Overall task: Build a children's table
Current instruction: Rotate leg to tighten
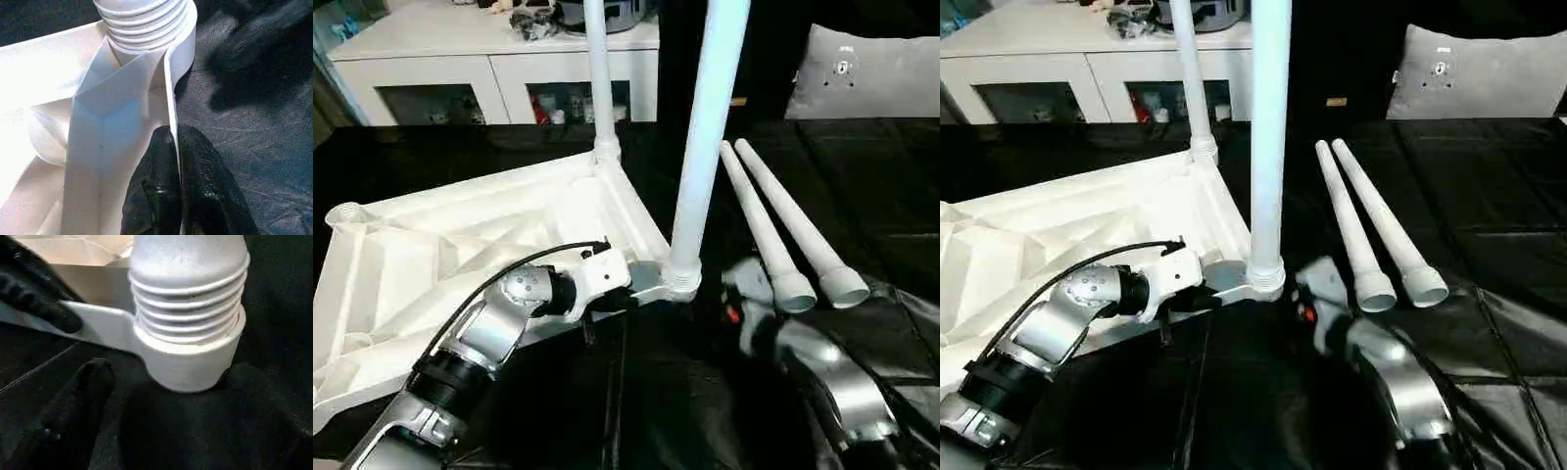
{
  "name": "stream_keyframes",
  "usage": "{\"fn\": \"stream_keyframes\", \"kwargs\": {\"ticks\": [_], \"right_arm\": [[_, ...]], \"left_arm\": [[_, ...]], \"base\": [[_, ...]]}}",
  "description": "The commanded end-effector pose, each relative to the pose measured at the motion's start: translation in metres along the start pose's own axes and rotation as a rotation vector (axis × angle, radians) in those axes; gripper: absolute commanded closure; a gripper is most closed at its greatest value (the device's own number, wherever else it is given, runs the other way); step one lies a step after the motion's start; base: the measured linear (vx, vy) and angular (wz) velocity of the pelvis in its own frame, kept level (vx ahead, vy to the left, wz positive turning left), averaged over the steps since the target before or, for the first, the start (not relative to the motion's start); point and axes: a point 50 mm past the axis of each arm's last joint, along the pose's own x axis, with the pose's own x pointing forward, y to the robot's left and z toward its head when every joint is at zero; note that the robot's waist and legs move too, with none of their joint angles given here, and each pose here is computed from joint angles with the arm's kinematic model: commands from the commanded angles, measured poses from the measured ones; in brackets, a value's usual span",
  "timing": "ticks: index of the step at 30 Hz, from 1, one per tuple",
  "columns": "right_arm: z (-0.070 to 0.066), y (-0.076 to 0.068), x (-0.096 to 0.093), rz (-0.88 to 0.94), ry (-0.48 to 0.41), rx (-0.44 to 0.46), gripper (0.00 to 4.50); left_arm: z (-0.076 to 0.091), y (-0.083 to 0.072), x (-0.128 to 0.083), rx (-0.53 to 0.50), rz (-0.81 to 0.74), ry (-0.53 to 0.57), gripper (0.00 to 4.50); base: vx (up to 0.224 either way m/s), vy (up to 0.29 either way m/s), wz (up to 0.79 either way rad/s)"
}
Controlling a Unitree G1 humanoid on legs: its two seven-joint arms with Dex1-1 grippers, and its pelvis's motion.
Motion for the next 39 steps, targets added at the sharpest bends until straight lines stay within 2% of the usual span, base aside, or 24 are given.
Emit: {"fn": "stream_keyframes", "kwargs": {"ticks": [1, 6, 9, 12, 21, 22, 24, 25, 29, 30, 34, 36, 38, 39], "right_arm": [[0.011, 0.001, -0.007, 0.042, -0.041, -0.026, 0.06], [0.027, -0.004, -0.022, 0.084, -0.059, -0.097, 0.06], [0.038, -0.009, -0.027, 0.121, -0.042, -0.156, 0.06], [0.043, -0.012, -0.03, 0.15, -0.027, -0.19, 0.06], [0.045, -0.013, -0.03, 0.167, -0.018, -0.204, 0.06], [0.047, -0.013, -0.03, 0.182, -0.012, -0.213, 0.06], [0.048, -0.009, -0.018, 0.324, 0.033, -0.25, 0.06], [0.048, -0.009, -0.017, 0.329, 0.035, -0.251, 0.33], [0.047, -0.01, -0.012, 0.358, 0.058, -0.265, 0.46], [0.047, -0.01, -0.011, 0.363, 0.06, -0.266, 0.76], [0.046, -0.007, -0.007, 0.4, 0.07, -0.252, 0.94], [0.046, -0.006, -0.006, 0.416, 0.072, -0.244, 1.29], [0.046, -0.006, -0.006, 0.419, 0.072, -0.242, 1.34], [0.046, -0.006, -0.006, 0.423, 0.072, -0.24, 1.51]], "left_arm": [[-0.009, 0.005, -0.005, 0.02, -0.013, 0.06, 4.5], [-0.013, 0.007, -0.008, 0.064, -0.069, 0.07, 4.5], [-0.015, 0.004, -0.01, 0.107, -0.157, 0.067, 4.5], [-0.016, 0.003, -0.011, 0.138, -0.196, 0.077, 4.5], [-0.016, 0.002, -0.012, 0.152, -0.211, 0.074, 4.5], [-0.016, 0.002, -0.012, 0.162, -0.223, 0.072, 4.5], [-0.009, -0.005, -0.009, 0.247, -0.337, 0.065, 4.5], [-0.009, -0.005, -0.009, 0.25, -0.341, 0.065, 4.5], [-0.007, -0.008, -0.007, 0.278, -0.378, 0.059, 4.5], [-0.006, -0.008, -0.007, 0.282, -0.382, 0.059, 4.5], [-0.007, -0.007, -0.007, 0.293, -0.387, 0.06, 4.5], [-0.007, -0.007, -0.007, 0.295, -0.387, 0.061, 4.5], [-0.007, -0.007, -0.007, 0.296, -0.387, 0.061, 4.5], [-0.007, -0.007, -0.007, 0.296, -0.388, 0.061, 4.5]], "base": [[0.0, 0.0, 0.0], [0.0, 0.0, 0.0], [0.0, 0.0, 0.0], [0.0, 0.0, 0.0], [0.0, 0.0, 0.0], [0.0, 0.0, 0.0], [0.0, 0.0, 0.0], [0.0, 0.0, 0.0], [0.0, 0.0, 0.0], [0.0, 0.0, 0.0], [0.0, 0.0, 0.0], [0.0, 0.0, 0.0], [0.0, 0.0, 0.0], [0.0, 0.0, 0.0]]}}
